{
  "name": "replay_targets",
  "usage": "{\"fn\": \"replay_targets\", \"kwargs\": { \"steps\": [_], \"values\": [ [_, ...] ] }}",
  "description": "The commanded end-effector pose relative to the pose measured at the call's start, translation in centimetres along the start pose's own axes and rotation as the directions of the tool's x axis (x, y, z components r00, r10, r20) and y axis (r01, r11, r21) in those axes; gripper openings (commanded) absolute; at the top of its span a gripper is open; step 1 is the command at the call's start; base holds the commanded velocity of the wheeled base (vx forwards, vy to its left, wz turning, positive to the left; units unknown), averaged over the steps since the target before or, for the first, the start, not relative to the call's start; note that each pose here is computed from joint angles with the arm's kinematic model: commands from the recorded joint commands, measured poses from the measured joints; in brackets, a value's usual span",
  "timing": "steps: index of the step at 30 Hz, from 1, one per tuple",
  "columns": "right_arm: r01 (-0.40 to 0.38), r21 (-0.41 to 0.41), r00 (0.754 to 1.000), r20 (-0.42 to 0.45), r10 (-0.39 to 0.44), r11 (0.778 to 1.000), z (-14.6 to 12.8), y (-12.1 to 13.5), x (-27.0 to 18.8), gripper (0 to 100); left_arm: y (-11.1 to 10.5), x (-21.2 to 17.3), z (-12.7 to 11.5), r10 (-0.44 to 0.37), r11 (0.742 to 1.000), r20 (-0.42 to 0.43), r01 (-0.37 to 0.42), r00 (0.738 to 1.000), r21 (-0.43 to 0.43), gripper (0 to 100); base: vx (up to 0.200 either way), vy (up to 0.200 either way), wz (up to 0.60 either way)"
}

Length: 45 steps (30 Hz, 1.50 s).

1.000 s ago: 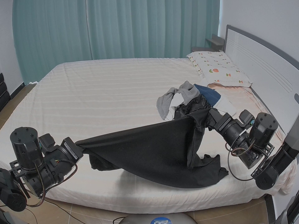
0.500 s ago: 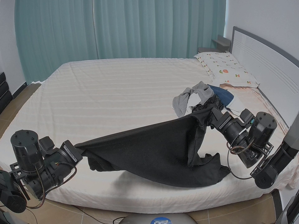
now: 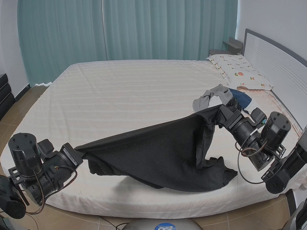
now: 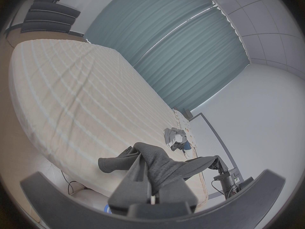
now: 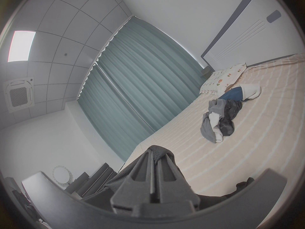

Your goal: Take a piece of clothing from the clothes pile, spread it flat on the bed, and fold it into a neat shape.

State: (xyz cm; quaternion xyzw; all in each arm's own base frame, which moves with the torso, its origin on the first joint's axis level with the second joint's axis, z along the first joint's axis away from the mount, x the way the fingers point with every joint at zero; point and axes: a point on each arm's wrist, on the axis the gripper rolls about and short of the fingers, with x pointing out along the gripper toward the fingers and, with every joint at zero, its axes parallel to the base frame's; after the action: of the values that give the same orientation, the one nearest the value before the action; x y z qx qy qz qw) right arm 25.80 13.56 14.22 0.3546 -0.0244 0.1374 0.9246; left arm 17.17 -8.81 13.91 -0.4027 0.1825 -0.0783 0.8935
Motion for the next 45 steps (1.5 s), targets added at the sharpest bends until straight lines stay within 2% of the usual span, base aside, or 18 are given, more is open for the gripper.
{"fn": "replay_targets", "kwargs": {
  "steps": [1, 5, 17, 27, 32, 38, 45],
  "values": [
    [-0.014, 0.005, 1.0, 0.016, 0.014, 1.0, 0.4, 0.3, -0.1, 0, 0.0, 0.0, 0.0, 0.0, 1.0, 0.001, 0.001, 1.0, -0.001, 0, 0.0, 0.2, 0.0],
    [-0.02, 0.007, 1.0, 0.021, 0.02, 1.0, 0.7, 0.5, -0.3, 0, 0.0, 0.0, 0.0, -0.001, 1.0, 0.003, 0.001, 1.0, -0.001, 0, 0.0, 0.2, 0.0],
    [-0.009, -0.001, 1.0, 0.007, 0.009, 1.0, 0.5, 0.2, -0.7, 0, 0.1, 0.0, 0.0, -0.004, 1.0, -0.01, 0.004, 1.0, -0.005, 0, 0.0, 0.0, 0.0],
    [-0.037, 0.003, 0.999, 0.002, 0.037, 0.999, 1.1, 0.5, -1.5, 0, 0.0, -0.2, -0.2, -0.008, 1.0, -0.012, 0.008, 1.0, 0.002, 0, -0.2, 0.0, 0.0],
    [-0.09, 0.013, 0.995, 0.048, 0.09, 0.996, 3.1, 1.6, -2.9, 0, -0.3, -1.0, 0.2, -0.041, 0.999, 0.008, 0.041, 0.999, 0.015, 0, -0.2, 0.0, 0.0],
    [-0.147, 0.003, 0.987, 0.06, 0.146, 0.989, 4.2, 2.5, -4.1, 0, -0.6, -1.5, 0.5, -0.06, 0.997, 0.028, 0.059, 0.998, 0.042, 0, -0.2, 0.0, 0.0],
    [-0.264, -0.044, 0.954, 0.135, 0.268, 0.963, 6.9, 4.9, -6.7, 0, -1.6, -3.2, 0.8, -0.137, 0.989, 0.037, 0.135, 0.99, 0.056, 0, -0.171, 0.0, 0.0]
  ]
}}
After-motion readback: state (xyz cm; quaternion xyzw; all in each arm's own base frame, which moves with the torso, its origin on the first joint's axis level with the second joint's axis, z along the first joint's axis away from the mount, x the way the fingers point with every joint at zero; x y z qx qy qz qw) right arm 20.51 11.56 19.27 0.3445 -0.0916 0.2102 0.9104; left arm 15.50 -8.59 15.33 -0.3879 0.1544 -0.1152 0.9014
